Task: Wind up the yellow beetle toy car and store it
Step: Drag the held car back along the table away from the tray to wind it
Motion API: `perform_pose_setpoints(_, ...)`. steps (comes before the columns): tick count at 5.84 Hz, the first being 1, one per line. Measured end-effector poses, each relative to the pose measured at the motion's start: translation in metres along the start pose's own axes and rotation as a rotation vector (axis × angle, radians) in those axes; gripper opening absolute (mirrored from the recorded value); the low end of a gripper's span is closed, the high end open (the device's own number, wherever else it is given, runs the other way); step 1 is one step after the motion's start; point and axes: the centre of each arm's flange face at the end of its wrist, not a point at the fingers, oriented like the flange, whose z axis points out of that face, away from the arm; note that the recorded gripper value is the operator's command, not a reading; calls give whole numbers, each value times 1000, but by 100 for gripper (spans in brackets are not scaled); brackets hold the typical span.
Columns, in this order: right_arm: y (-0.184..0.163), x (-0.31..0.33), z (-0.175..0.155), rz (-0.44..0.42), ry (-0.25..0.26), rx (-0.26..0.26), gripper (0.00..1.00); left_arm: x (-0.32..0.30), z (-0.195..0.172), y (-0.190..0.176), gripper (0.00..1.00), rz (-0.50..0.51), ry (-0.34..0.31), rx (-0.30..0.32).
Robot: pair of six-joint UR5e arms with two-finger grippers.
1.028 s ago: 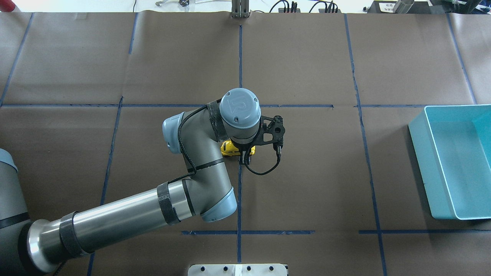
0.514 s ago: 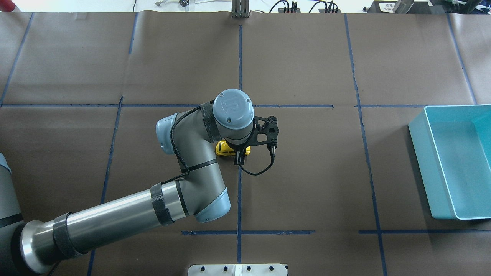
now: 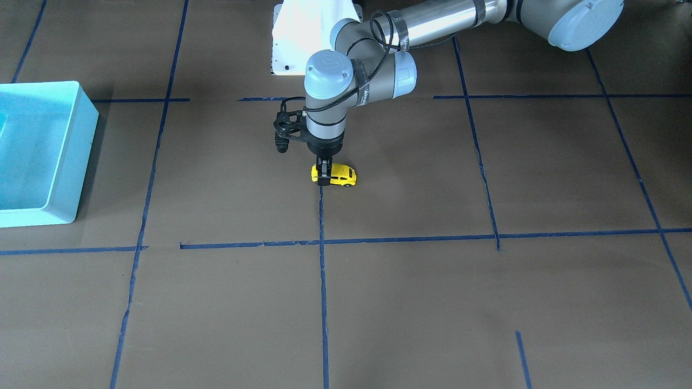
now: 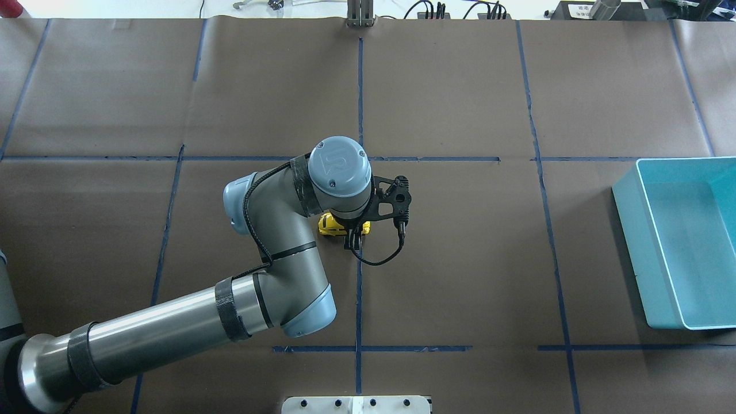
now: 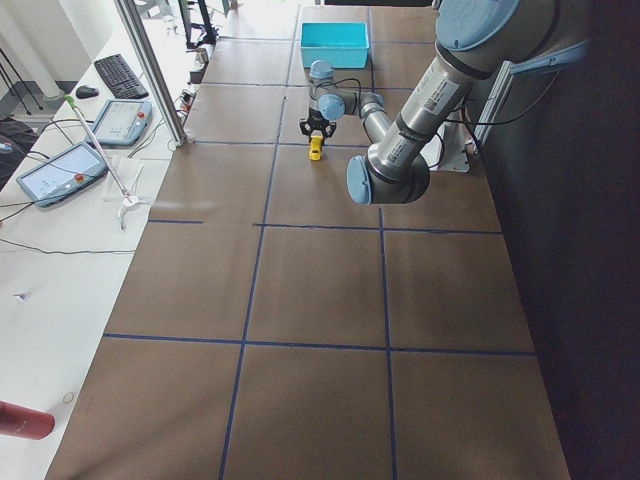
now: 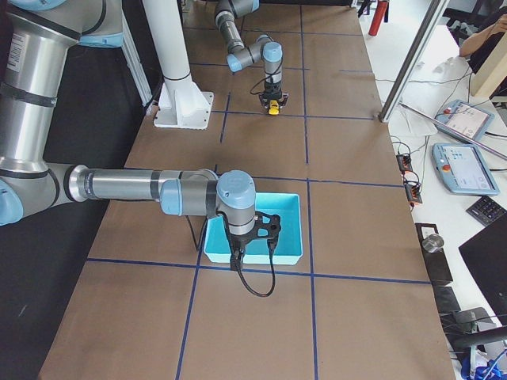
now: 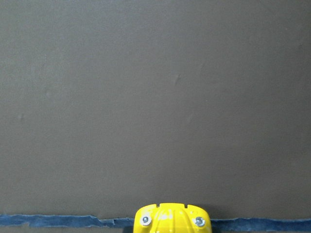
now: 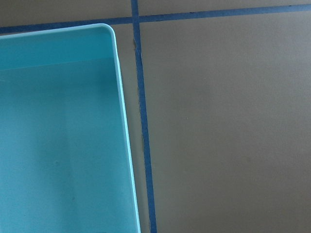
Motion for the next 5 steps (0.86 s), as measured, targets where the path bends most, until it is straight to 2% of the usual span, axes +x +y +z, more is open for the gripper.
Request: perform_pose_setpoints(5,-1,-2,-3,-3,-3,5,100,4,-2,29,0,0,-9,9)
